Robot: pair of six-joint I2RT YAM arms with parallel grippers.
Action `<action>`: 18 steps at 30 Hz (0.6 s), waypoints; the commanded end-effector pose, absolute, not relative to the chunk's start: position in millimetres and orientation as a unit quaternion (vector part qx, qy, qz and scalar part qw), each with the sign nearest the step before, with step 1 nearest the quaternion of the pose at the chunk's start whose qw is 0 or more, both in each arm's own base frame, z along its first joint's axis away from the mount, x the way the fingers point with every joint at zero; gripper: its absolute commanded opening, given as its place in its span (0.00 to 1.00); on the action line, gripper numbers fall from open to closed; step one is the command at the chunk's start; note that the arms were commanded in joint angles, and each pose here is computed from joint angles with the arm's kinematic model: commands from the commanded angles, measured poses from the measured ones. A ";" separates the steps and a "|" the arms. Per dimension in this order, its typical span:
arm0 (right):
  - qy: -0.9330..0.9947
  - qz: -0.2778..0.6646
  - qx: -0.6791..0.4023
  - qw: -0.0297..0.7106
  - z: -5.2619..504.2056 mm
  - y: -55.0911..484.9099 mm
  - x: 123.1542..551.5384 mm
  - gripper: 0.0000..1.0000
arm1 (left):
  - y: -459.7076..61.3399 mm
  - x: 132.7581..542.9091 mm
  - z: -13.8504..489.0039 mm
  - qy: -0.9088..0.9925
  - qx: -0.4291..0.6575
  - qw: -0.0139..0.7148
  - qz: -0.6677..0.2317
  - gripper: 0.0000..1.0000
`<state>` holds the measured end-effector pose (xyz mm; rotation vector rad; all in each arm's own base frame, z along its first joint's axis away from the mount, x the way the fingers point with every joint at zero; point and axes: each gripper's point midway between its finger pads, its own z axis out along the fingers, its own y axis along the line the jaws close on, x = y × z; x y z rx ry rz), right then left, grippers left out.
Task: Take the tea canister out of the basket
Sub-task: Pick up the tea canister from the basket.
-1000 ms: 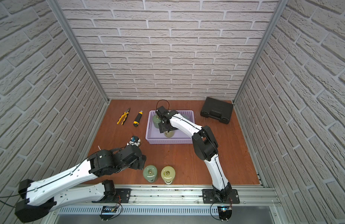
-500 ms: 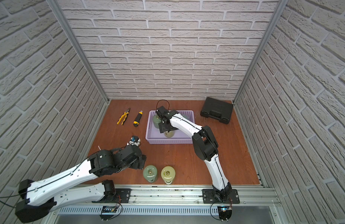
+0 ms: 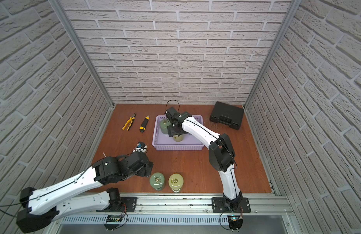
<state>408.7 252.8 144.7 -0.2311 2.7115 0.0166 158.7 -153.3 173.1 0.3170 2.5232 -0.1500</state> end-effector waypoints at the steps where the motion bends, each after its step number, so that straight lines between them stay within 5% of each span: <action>1: 0.960 0.029 -0.077 0.269 199.0 245.8 408.0 0.49 | -154.1 165.5 175.7 0.943 0.110 0.310 -0.058 0.98; 18: 0.955 0.046 -0.075 0.285 228.3 211.1 354.8 0.48 | -163.4 174.1 180.8 0.937 0.126 0.321 -0.051 0.98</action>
